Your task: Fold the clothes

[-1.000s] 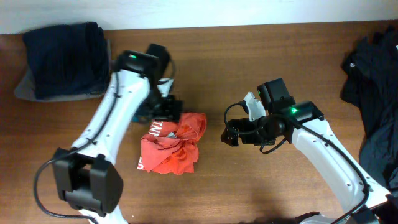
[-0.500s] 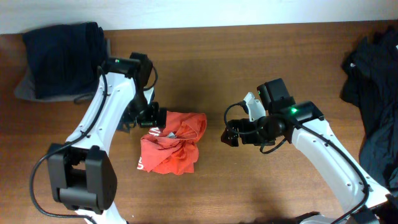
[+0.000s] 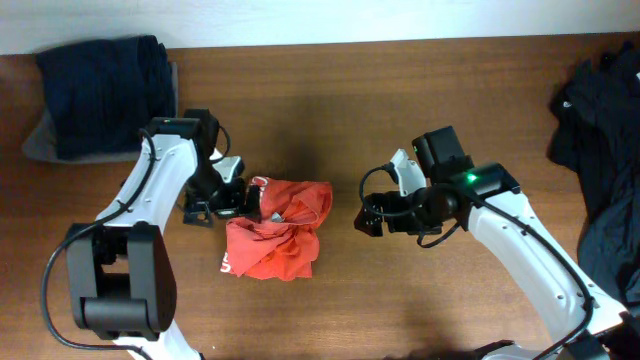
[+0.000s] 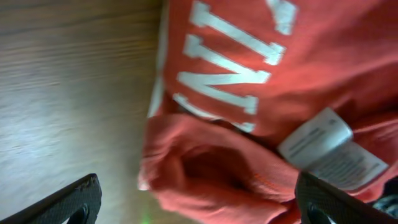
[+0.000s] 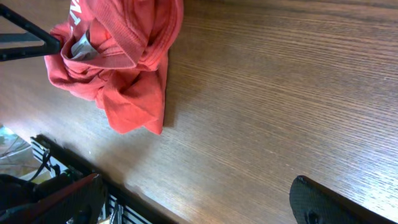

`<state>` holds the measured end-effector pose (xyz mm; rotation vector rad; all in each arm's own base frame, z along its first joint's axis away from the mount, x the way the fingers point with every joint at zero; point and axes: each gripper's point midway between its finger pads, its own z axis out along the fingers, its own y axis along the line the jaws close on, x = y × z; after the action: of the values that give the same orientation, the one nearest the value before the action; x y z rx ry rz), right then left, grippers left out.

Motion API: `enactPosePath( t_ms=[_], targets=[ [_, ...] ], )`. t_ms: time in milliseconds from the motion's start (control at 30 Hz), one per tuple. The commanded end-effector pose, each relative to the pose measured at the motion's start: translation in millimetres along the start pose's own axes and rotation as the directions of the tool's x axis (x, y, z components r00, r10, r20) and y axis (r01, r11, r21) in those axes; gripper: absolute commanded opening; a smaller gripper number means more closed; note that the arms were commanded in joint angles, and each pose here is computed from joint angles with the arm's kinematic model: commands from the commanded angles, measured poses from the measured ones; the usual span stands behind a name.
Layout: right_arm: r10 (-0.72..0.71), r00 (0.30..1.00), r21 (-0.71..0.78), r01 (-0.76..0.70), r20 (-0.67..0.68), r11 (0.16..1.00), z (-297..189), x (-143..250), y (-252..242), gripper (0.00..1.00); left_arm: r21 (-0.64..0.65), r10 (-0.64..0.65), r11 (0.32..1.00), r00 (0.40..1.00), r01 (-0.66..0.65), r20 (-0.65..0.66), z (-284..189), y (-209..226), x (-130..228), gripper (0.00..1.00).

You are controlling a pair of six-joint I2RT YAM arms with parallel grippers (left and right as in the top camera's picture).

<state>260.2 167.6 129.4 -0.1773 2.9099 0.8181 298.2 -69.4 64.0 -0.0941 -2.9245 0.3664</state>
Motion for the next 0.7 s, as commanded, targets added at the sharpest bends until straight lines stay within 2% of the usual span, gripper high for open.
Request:
enactPosePath(
  t_ms=[0, 133, 200, 267, 367, 467, 567, 667],
  targets=[
    [-0.020, 1.000, 0.002, 0.020, 0.002, 1.000, 0.6, -2.5, 3.3, 0.99, 0.087, 0.047, 0.995, 0.999, -0.046, -0.004, 6.0, -13.6, 4.4, 0.99],
    [-0.022, 1.000, 0.001, 0.022, 0.006, 1.000, 1.0, -3.8, 3.3, 0.99, 0.115, 0.042, 0.993, 0.999, -0.040, -0.019, 13.3, -16.2, 9.3, 0.98],
    [-0.022, 1.000, 0.000, 0.022, 0.007, 1.000, 1.1, -4.1, 3.5, 0.99, 0.115, 0.040, 0.993, 0.999, -0.036, -0.028, 15.6, -15.6, 11.9, 0.92],
    [-0.022, 1.000, 0.001, 0.022, 0.007, 1.000, 1.0, -4.1, 3.4, 0.99, 0.115, 0.039, 0.993, 0.999, -0.035, -0.032, 16.1, -15.5, 12.9, 0.75],
    [-0.022, 1.000, 0.001, 0.022, 0.007, 1.000, 1.0, -4.1, 3.4, 0.99, 0.117, 0.037, 0.993, 0.999, -0.033, -0.035, 16.1, -15.7, 13.8, 0.43],
    [-0.023, 1.000, 0.000, 0.023, 0.007, 1.000, 1.0, -4.3, 3.5, 0.99, 0.124, 0.036, 0.992, 0.999, -0.030, -0.040, 15.7, -16.9, 15.2, 0.20],
    [-0.023, 1.000, 0.000, 0.023, 0.009, 1.000, 1.0, -4.6, 3.5, 0.99, 0.123, 0.014, 0.992, 0.999, -0.007, -0.053, 13.8, -17.3, 18.7, 0.10],
    [-0.026, 1.000, -0.001, 0.026, 0.014, 1.000, 1.0, -6.0, 3.9, 0.99, 0.122, 0.000, 0.993, 0.999, 0.006, -0.050, 7.9, -18.9, 22.2, 0.05]
  ],
)
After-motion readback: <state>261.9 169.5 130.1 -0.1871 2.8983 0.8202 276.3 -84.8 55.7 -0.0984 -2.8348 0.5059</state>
